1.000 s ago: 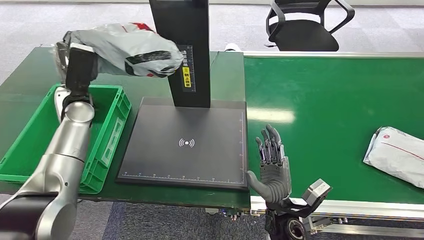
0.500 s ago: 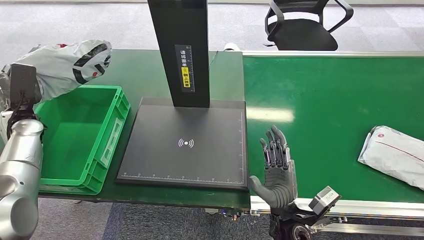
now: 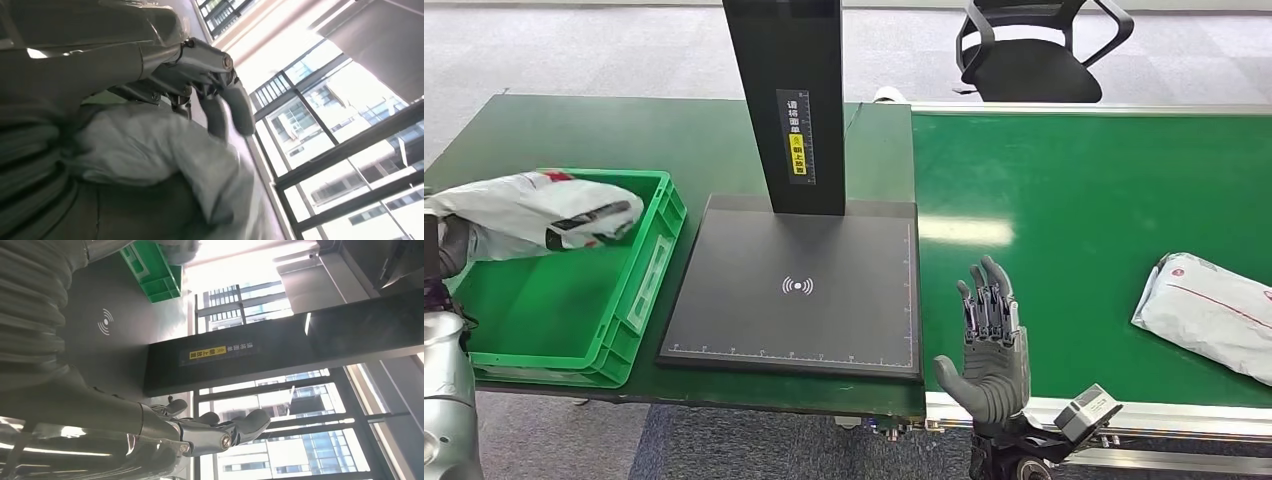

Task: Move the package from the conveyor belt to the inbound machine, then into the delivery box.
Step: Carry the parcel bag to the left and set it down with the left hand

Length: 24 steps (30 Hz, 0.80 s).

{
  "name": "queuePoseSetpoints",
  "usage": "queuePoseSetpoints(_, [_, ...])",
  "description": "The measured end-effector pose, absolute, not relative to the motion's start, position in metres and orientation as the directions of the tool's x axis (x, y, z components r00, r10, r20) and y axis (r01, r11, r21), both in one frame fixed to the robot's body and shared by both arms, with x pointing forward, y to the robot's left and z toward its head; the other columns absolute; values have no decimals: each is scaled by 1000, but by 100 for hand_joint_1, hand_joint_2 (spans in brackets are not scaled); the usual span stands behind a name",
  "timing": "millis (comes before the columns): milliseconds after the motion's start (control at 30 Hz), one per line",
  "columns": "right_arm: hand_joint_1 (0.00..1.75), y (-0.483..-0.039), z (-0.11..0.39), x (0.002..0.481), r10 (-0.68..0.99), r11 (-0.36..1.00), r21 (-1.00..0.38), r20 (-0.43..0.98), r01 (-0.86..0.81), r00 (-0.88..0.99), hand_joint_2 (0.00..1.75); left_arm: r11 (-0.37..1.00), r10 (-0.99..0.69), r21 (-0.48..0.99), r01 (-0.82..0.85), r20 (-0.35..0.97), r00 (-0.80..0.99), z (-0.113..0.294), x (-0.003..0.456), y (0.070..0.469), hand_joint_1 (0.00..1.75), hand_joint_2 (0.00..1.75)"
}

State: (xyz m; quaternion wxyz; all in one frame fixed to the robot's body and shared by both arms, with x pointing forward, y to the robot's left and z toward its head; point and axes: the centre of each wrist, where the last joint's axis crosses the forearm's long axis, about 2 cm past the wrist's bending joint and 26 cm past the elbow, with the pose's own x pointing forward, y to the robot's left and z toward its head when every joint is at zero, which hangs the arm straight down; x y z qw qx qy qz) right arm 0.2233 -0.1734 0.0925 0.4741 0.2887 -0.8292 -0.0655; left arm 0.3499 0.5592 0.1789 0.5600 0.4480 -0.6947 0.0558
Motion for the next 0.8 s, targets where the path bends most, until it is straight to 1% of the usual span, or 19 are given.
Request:
queuePoseSetpoints(133, [0, -174, 93, 223, -539, 826, 381, 747, -415, -388, 175, 612, -567, 429, -664, 824, 9, 182, 354, 551, 0, 175])
queuePoseSetpoints(500, [0, -175, 92, 219, -533, 833, 383, 751, -400, -390, 175, 666, -591, 388, -637, 796, -134, 195, 361, 517, 0, 175])
queuePoseSetpoints(600, [0, -176, 91, 215, -529, 837, 385, 754, -390, -390, 175, 678, -586, 336, -653, 784, -205, 197, 355, 508, 0, 175])
queuePoseSetpoints(667, [0, -176, 91, 212, -526, 839, 388, 755, -381, -391, 175, 692, -574, 271, -669, 768, -283, 194, 345, 496, 0, 175])
queuePoseSetpoints(800, [0, -176, 91, 210, -500, 858, 378, 770, -347, -397, 175, 737, -538, 145, -660, 717, -443, 178, 310, 456, 0, 175])
